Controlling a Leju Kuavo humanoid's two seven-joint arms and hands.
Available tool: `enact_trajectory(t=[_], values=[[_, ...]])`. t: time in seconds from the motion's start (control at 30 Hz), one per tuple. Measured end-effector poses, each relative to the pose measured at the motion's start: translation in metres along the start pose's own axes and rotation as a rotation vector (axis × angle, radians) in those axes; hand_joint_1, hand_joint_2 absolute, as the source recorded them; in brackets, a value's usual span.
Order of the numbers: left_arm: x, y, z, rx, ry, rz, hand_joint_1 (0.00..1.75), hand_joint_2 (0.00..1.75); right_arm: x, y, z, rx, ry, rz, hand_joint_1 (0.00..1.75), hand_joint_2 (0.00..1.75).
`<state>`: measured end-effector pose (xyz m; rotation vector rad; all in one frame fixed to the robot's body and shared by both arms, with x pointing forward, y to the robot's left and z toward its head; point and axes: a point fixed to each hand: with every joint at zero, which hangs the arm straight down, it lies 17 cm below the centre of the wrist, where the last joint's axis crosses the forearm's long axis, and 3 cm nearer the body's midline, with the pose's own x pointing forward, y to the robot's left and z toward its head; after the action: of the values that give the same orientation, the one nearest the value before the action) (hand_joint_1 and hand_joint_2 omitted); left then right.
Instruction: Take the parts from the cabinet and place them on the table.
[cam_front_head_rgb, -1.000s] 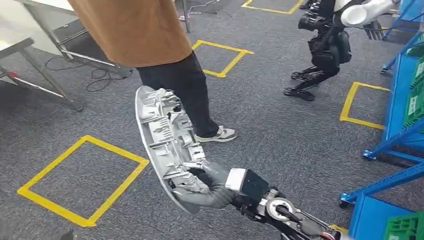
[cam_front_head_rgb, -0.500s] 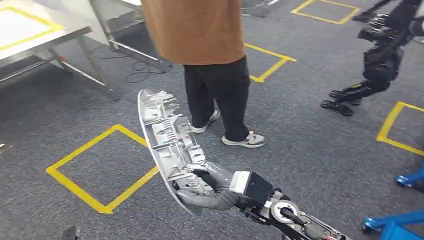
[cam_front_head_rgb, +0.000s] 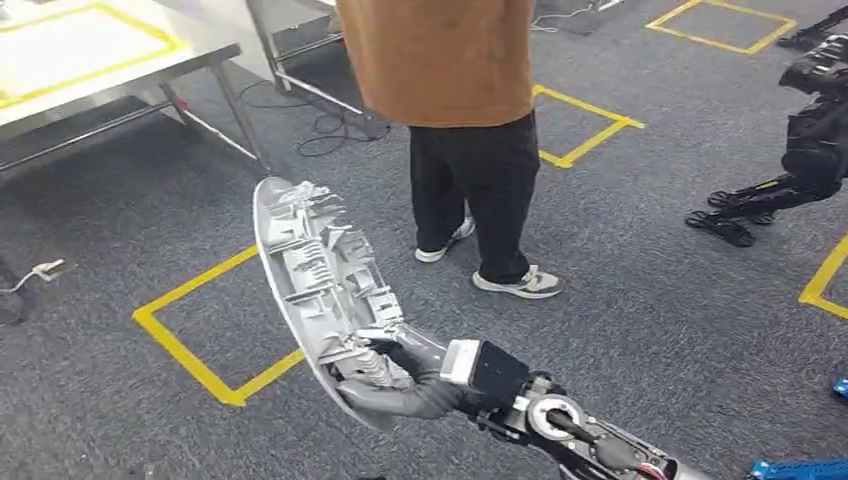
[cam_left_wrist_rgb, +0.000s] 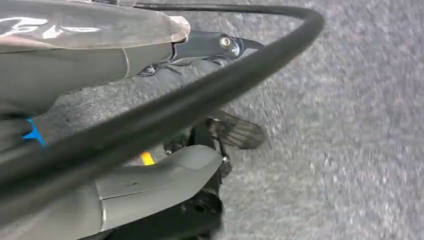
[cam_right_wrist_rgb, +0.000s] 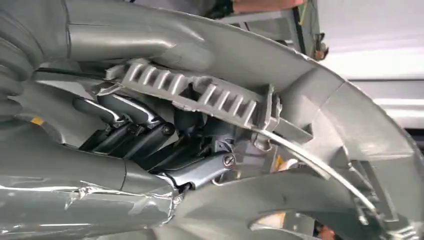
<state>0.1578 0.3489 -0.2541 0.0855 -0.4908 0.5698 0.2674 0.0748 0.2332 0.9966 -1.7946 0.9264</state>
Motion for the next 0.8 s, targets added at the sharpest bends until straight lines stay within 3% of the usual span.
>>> enact_trajectory(t=[0.8], values=[[-0.0019,0.0022,-0.0002,0.005,0.013,-0.002,0.00,1.75,0.0004,0.0035,-0.0042,0.021,0.007,0.012,1.75,1.75]])
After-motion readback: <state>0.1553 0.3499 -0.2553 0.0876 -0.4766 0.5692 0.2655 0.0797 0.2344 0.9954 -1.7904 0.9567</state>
